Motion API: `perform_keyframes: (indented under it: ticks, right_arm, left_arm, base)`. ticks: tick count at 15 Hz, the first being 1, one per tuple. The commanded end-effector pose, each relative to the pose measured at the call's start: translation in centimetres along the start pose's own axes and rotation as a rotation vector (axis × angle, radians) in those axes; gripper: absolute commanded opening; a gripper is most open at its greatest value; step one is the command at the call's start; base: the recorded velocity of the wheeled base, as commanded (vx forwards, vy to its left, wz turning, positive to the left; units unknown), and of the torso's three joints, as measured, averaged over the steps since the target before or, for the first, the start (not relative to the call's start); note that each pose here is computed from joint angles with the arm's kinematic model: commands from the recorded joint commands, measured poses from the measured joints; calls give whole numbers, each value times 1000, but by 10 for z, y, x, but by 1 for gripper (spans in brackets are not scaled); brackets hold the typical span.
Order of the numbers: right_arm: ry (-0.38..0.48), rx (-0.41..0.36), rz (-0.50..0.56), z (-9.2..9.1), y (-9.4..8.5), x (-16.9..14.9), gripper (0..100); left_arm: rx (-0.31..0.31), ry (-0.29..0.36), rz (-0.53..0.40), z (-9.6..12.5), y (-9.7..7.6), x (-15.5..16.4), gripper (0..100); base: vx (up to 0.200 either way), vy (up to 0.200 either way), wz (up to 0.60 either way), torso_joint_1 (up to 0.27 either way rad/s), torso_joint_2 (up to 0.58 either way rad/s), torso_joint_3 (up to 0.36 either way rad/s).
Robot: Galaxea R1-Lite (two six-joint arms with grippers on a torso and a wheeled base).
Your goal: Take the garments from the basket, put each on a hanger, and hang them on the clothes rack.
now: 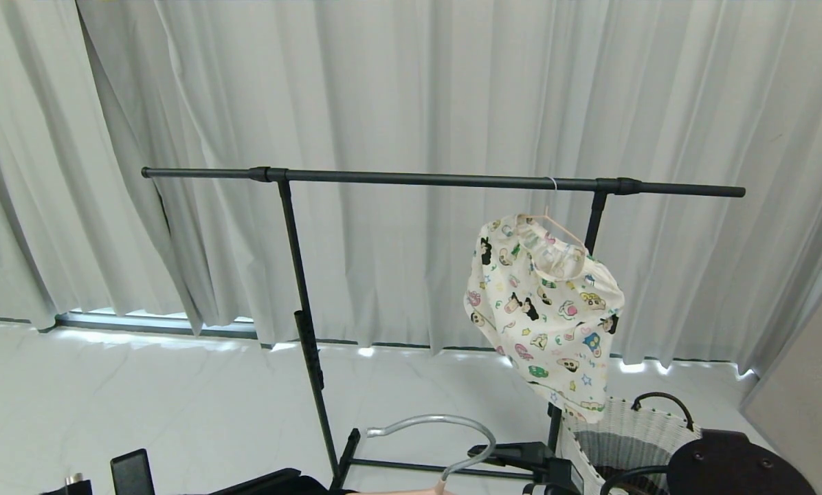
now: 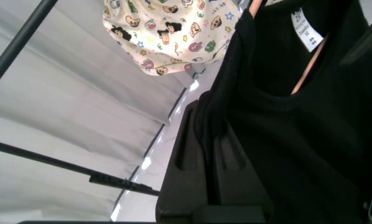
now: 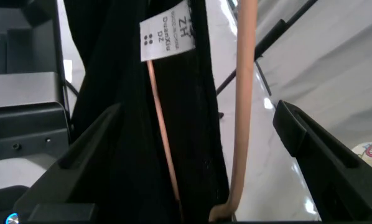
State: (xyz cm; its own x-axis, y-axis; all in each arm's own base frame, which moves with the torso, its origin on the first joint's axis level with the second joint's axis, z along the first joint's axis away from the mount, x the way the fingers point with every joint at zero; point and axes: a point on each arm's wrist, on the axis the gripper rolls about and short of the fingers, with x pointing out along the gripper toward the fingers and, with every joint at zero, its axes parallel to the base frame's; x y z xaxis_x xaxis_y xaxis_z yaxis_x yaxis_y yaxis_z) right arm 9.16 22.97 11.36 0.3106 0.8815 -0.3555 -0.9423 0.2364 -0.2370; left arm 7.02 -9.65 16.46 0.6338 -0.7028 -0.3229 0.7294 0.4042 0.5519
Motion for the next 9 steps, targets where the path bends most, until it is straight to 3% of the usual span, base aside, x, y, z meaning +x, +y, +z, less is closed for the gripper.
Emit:
perform_keyframes:
  ticks: [1,5,6,9]
  right_arm:
    - [6,2,-2,-1,-1,1,100]
    - [8,7,-1,-2,0,1,100]
    - [7,17,-3,-1,-1,1,0]
    - [5,20,-10,-1,-1,0,0]
  left_arm:
    - [1,1,-2,1,0,1,0]
    - [7,-10,-17,2,-2,1,0]
    - [8,-12,-20,2,-2,1,0]
    - [8,-16,-19,3,-2,0,0]
  base:
    - [0,0,0,0,0,0]
    - [0,0,0,0,0,0]
    - [0,0,0,0,0,0]
    - [0,0,0,0,0,0]
